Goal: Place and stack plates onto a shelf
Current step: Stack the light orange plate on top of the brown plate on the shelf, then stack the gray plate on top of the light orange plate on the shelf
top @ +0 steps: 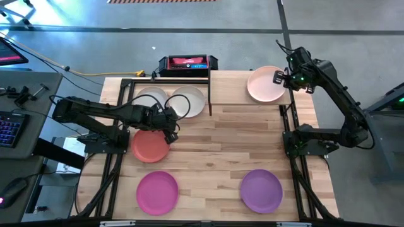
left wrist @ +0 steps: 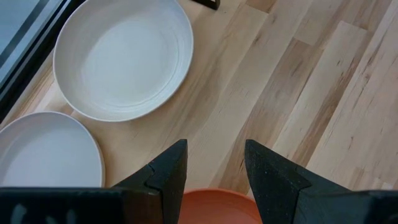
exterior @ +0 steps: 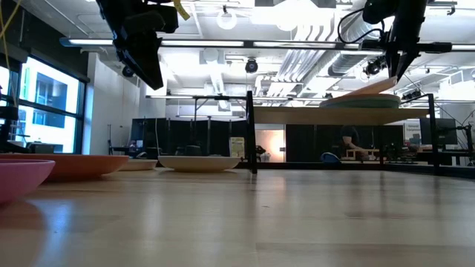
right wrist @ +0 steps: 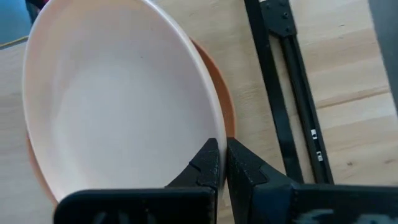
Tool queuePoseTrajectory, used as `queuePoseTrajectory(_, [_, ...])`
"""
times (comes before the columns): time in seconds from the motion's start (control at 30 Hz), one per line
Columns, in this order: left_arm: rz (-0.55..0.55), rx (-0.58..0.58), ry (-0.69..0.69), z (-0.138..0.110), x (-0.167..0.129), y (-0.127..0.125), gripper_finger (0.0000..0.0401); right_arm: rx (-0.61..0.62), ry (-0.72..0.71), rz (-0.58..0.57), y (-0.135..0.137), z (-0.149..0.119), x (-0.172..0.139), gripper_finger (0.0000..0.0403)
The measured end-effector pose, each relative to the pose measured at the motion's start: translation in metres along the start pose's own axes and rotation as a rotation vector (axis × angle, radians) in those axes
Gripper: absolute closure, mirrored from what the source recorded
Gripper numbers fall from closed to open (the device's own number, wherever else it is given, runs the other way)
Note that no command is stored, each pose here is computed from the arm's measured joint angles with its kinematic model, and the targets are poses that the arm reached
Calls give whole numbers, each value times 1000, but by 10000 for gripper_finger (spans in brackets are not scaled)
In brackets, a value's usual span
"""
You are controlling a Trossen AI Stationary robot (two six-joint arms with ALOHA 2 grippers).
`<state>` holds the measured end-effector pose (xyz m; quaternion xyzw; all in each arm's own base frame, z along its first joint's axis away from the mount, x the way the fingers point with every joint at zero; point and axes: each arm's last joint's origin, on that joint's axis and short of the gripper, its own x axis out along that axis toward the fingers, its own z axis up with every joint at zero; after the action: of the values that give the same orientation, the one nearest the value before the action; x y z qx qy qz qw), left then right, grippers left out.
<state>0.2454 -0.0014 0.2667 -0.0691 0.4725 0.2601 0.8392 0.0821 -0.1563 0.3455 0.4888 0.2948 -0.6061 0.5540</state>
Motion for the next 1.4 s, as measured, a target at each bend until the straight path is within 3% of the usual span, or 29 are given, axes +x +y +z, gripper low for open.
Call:
queuePoseTrajectory(0.5, [0,0,0,0,0,0,252,20,1,0,-1,1,0,393])
queuePoseTrajectory(1.0, [0,0,0,0,0,0,252,-2,3,15,-1,1,0,238])
queuePoseTrajectory(1.17, [0,0,0,0,0,0,252,-127,20,88,-3,-4,-7,220])
queuePoseTrajectory(1.4, [0,0,0,0,0,0,252,-291,87,332,-7,-17,-25,219])
